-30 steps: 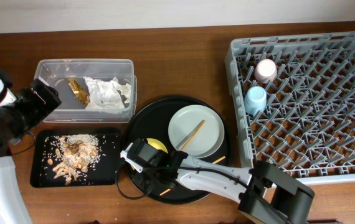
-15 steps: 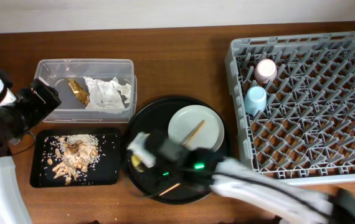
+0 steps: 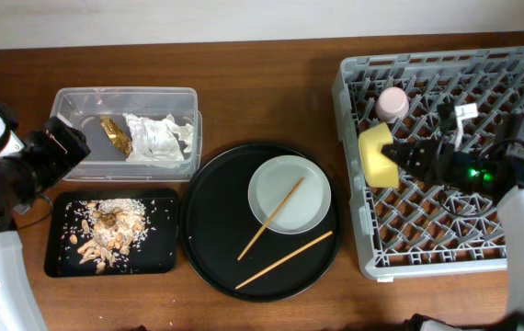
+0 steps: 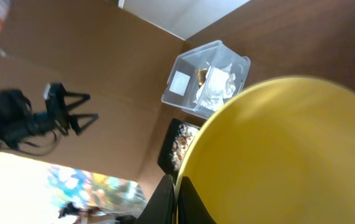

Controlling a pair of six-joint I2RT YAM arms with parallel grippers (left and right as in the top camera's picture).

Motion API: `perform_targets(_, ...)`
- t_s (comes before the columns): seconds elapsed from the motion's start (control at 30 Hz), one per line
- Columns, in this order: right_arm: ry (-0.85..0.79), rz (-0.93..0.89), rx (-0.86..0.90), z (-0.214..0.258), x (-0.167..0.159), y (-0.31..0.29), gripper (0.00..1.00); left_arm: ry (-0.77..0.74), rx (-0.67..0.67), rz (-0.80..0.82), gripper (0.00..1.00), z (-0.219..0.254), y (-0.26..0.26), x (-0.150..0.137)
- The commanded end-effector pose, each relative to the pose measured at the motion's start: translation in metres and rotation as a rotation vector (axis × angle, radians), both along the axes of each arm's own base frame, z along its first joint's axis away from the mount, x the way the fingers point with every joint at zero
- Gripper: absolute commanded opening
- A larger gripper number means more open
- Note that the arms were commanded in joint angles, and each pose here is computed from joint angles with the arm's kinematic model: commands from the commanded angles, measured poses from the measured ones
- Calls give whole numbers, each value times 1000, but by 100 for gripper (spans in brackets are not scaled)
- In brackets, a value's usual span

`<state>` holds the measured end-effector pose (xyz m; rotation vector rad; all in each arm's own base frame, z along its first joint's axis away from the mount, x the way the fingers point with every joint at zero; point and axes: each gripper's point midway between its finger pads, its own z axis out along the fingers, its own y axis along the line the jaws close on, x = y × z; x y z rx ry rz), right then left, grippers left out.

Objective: Sort waste into correct bins and load items into the dishwasher rack
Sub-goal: 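Carry the yellow bowl into the rack and set it down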

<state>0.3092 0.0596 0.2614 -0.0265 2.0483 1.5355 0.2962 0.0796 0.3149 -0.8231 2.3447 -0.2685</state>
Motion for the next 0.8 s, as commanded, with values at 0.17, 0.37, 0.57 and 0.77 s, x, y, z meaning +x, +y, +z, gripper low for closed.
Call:
perform_targets(0.17, 165, -69, 97, -46, 17, -34, 4, -2, 2, 9, 99, 1, 2, -1)
perform_targets(0.37, 236, -127, 75, -57, 4, -50, 4, -2, 2, 9, 99, 1, 2, -1)
perform_targets(0.57, 211, -119, 162, -42, 5, -47, 4, -2, 2, 9, 99, 1, 2, -1)
perform_targets(0.77, 251, -125, 101, -58, 1, -48, 4, -2, 2, 9, 99, 1, 2, -1)
